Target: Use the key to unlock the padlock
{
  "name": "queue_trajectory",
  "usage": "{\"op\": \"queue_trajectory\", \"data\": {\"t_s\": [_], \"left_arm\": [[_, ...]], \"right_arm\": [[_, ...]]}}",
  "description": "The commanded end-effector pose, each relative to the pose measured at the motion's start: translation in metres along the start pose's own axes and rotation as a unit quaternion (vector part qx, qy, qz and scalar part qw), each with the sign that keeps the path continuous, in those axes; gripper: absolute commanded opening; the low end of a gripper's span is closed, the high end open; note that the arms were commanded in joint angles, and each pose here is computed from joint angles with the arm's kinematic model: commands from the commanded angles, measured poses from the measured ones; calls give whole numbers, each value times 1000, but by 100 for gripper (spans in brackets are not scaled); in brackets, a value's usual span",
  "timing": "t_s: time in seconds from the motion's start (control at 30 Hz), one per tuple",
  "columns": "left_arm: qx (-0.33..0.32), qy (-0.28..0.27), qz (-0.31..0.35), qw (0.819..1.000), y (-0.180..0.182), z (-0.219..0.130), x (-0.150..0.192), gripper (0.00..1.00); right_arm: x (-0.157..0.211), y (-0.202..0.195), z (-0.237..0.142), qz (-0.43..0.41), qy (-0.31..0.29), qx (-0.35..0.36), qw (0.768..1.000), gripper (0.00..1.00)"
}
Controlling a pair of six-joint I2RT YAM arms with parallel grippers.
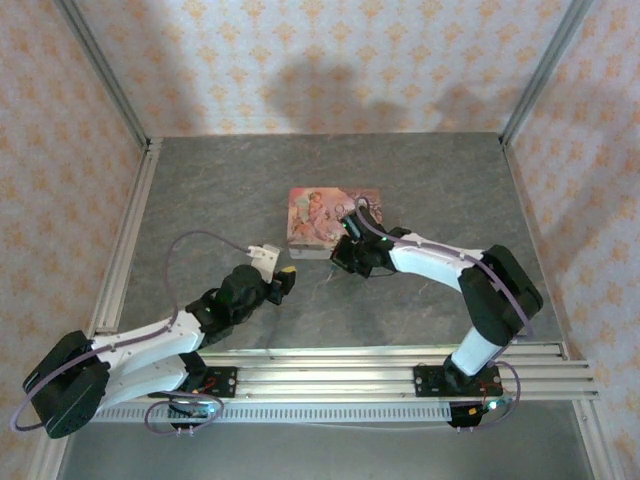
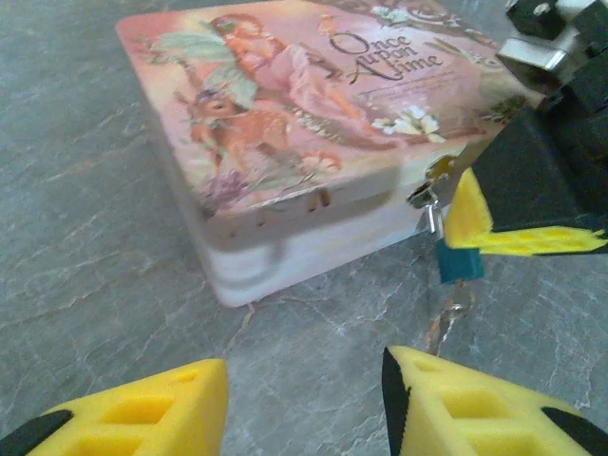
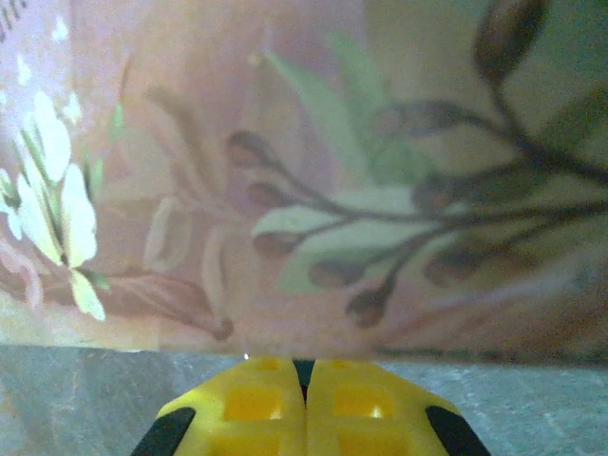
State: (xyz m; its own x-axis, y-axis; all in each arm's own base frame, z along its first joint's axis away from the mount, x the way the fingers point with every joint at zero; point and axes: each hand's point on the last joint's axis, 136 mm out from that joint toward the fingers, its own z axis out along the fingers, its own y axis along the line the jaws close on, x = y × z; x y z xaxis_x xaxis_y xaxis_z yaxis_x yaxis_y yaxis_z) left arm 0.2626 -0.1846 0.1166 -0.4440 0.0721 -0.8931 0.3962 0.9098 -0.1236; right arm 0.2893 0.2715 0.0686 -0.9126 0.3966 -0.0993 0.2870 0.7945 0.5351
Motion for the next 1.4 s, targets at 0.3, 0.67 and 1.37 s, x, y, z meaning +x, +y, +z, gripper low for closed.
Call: {"op": "queue_trajectory", "data": {"t_s": [0.3,0.67,1.37], "left_arm": [[-29,23,-29,999,13,-3,10,48],[-25,39,-31,998,7,8,12,48],[-28,31,-39,998,13,-2,17,49]], "right_arm": [[-12,24,-34,-47,-12,-8,999,0],[-17,26,-34,-40,-34,-27,998,0],[-26,6,-10,171,-93,-125,973,0]]}}
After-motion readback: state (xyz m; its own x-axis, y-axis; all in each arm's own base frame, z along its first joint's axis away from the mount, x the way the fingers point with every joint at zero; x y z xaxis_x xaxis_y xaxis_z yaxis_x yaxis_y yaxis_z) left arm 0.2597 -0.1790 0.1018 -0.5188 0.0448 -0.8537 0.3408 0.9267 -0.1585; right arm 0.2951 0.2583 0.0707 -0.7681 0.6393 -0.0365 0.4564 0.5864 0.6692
